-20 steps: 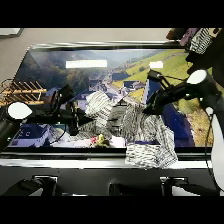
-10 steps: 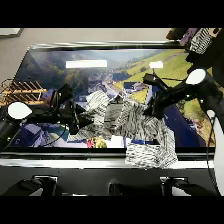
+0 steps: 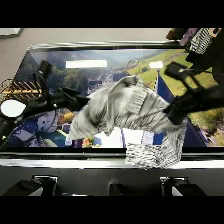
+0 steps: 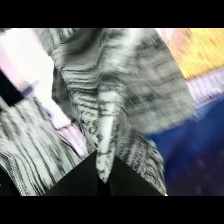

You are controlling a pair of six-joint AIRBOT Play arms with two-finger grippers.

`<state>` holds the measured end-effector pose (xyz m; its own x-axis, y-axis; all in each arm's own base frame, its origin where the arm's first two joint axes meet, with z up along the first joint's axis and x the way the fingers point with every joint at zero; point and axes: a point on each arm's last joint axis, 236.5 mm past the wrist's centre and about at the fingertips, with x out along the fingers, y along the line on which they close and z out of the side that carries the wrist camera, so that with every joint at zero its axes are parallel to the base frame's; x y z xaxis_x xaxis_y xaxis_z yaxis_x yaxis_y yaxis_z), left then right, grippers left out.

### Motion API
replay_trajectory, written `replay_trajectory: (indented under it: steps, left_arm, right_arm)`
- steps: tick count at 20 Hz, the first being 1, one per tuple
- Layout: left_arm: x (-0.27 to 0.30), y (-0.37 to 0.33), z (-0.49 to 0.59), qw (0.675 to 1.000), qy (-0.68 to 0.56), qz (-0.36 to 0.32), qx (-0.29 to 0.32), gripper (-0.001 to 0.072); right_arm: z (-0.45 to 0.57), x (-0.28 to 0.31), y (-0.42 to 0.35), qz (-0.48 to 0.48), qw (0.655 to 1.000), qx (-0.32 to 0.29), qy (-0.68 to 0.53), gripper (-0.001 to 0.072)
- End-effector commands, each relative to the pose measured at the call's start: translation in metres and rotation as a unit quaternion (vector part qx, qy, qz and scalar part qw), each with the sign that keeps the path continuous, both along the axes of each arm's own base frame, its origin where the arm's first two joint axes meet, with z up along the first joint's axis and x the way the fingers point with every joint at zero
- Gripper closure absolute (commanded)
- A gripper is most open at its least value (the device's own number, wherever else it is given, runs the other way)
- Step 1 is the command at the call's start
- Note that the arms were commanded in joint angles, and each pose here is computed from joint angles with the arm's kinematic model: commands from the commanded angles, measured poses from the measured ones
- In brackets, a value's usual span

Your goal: Fold the clothes and pants, and hang the long-sleeved shirts on hangers.

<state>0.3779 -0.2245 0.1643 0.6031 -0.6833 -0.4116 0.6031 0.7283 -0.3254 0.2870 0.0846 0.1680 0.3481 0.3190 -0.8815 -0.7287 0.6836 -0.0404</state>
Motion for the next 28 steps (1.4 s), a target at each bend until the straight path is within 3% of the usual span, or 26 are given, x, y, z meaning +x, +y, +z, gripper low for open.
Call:
replay_trajectory:
  steps: [1,4,6,9,15,23,28]
  left_arm:
    - [0.028,0.025,0.039,0.992,0.010,0.093,-0.080,0.0021]
    - [0.024,0.027,0.052,0.992,-0.003,0.092,-0.085,0.0023]
    - [0.019,0.025,0.055,0.993,-0.002,0.085,-0.085,0.0024]
    - [0.013,0.021,0.052,0.994,0.007,0.073,-0.082,0.0025]
    - [0.005,0.016,0.047,0.995,0.021,0.056,-0.076,0.0026]
    - [0.002,0.014,0.044,0.996,0.027,0.050,-0.073,0.0033]
    - [0.002,0.014,0.044,0.996,0.027,0.050,-0.073,0.0033]
  right_arm:
    - [0.031,-0.033,-0.033,-0.136,0.990,-0.010,-0.026,0.0689]
    - [0.056,-0.066,-0.055,-0.220,0.974,-0.005,-0.062,0.0689]
    - [0.072,-0.084,-0.083,-0.314,0.945,-0.001,-0.096,0.0690]
    - [0.098,-0.115,-0.142,-0.470,0.867,-0.003,-0.165,0.0690]
    - [0.135,-0.161,-0.220,-0.659,0.711,0.001,-0.247,0.0690]
    - [0.192,-0.127,-0.279,-0.750,0.576,-0.099,-0.309,0.0690]
    - [0.240,-0.075,-0.302,-0.766,0.507,-0.080,-0.387,0.0691]
